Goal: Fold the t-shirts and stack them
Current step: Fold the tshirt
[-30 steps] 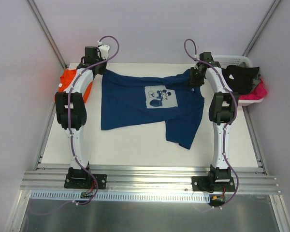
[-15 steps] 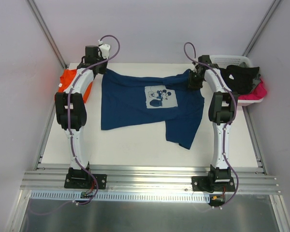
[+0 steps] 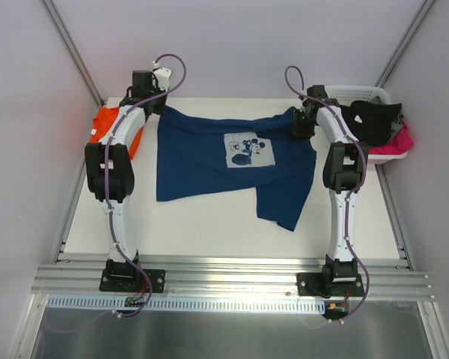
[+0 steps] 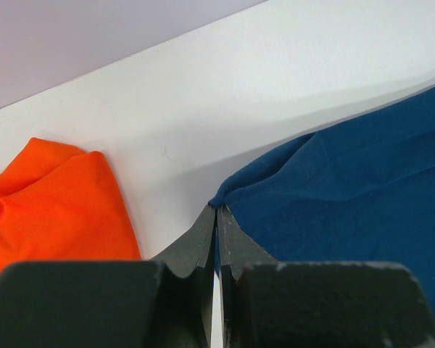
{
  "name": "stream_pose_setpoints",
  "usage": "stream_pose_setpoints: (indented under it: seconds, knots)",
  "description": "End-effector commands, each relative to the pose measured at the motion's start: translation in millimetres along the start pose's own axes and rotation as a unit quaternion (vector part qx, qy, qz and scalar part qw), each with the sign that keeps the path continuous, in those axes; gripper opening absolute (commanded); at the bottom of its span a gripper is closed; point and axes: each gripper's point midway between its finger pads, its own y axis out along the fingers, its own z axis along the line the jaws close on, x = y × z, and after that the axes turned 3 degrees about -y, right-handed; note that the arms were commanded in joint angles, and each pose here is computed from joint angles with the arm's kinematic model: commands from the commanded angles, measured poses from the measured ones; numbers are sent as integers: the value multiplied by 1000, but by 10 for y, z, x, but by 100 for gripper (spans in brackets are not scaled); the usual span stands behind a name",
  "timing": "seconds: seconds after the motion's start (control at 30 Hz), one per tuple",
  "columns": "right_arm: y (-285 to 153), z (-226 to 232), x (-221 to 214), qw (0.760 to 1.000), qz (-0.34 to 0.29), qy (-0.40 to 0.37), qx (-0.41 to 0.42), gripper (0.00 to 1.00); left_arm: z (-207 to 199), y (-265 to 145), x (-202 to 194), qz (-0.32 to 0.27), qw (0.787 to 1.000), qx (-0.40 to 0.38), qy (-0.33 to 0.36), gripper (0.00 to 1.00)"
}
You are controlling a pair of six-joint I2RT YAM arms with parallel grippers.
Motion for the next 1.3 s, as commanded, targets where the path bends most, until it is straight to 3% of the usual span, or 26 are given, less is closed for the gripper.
stream_pose_setpoints:
  seconds: [0.0, 0.37, 0.8, 0.87, 0.93, 1.0, 1.17, 1.27]
  knots:
    - [-139, -16, 163, 1000, -25, 1, -13, 32, 25, -269, 429, -51, 999, 17, 2, 0]
    - [-133, -51, 212, 999, -32, 3, -24, 31, -6, -266, 438, -52, 999, 15, 1, 0]
    - [-131, -63, 272, 999, -40, 3, -25, 16, -22, -271, 439, -51, 999, 13, -1, 0]
    - [-127, -58, 264, 999, -38, 3, -26, 18, -25, -274, 454, -53, 999, 13, 0, 0]
    - [-137, -114, 256, 998, -37, 9, -46, 36, -25, -287, 464, -53, 998, 13, 1, 0]
    - [-137, -105, 241, 998, -35, 8, -45, 42, -32, -309, 477, -54, 998, 14, 1, 0]
    - [-120, -96, 218, 999, -30, 6, -41, 43, -41, -346, 477, -54, 998, 15, -2, 0]
    - [-106, -88, 217, 999, -28, 8, -34, 36, -70, -383, 498, -55, 998, 12, -6, 0]
